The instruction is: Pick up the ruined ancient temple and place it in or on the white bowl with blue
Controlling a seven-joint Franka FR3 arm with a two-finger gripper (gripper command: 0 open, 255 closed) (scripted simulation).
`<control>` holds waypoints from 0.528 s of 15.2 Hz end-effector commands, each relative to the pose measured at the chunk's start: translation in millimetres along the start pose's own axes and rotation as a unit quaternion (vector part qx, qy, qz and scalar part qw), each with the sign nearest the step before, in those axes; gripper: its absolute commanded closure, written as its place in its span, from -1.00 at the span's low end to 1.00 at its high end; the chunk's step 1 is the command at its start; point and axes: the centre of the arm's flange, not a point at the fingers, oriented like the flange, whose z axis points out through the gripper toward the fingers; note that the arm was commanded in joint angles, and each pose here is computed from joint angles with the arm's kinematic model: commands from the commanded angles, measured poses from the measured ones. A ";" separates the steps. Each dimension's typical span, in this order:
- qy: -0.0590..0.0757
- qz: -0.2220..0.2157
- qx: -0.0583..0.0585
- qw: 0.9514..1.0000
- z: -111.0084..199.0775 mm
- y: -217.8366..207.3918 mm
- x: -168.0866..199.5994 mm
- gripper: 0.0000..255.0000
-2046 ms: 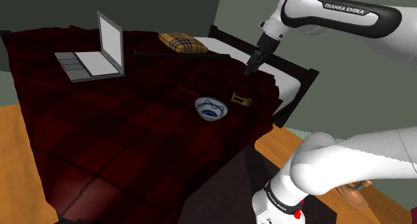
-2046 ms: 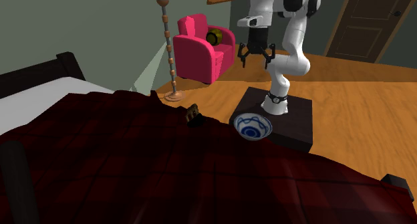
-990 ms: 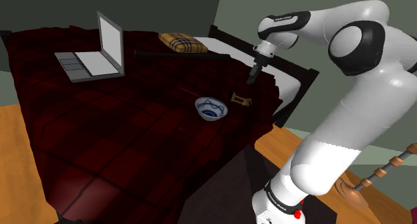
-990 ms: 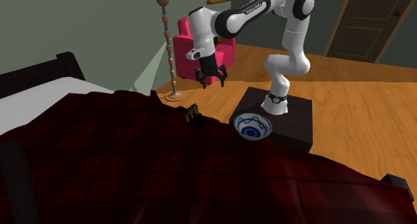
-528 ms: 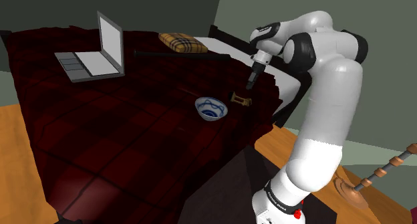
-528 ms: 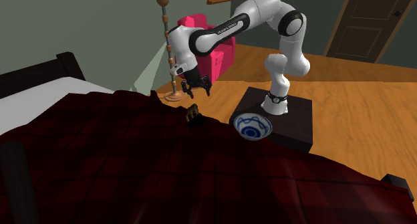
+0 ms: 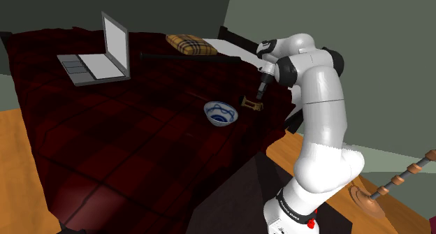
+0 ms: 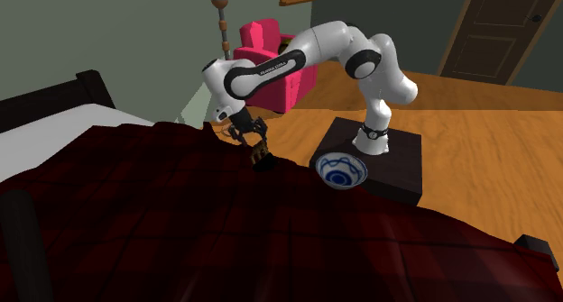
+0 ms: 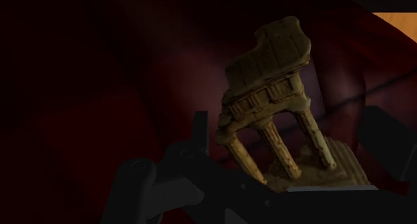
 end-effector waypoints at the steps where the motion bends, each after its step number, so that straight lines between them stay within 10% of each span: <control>1: -0.001 -0.001 0.002 1.000 9.1 3.5 1.7 -1.00; 8: -0.001 -0.001 0.002 1.000 38.6 3.4 1.6 -1.00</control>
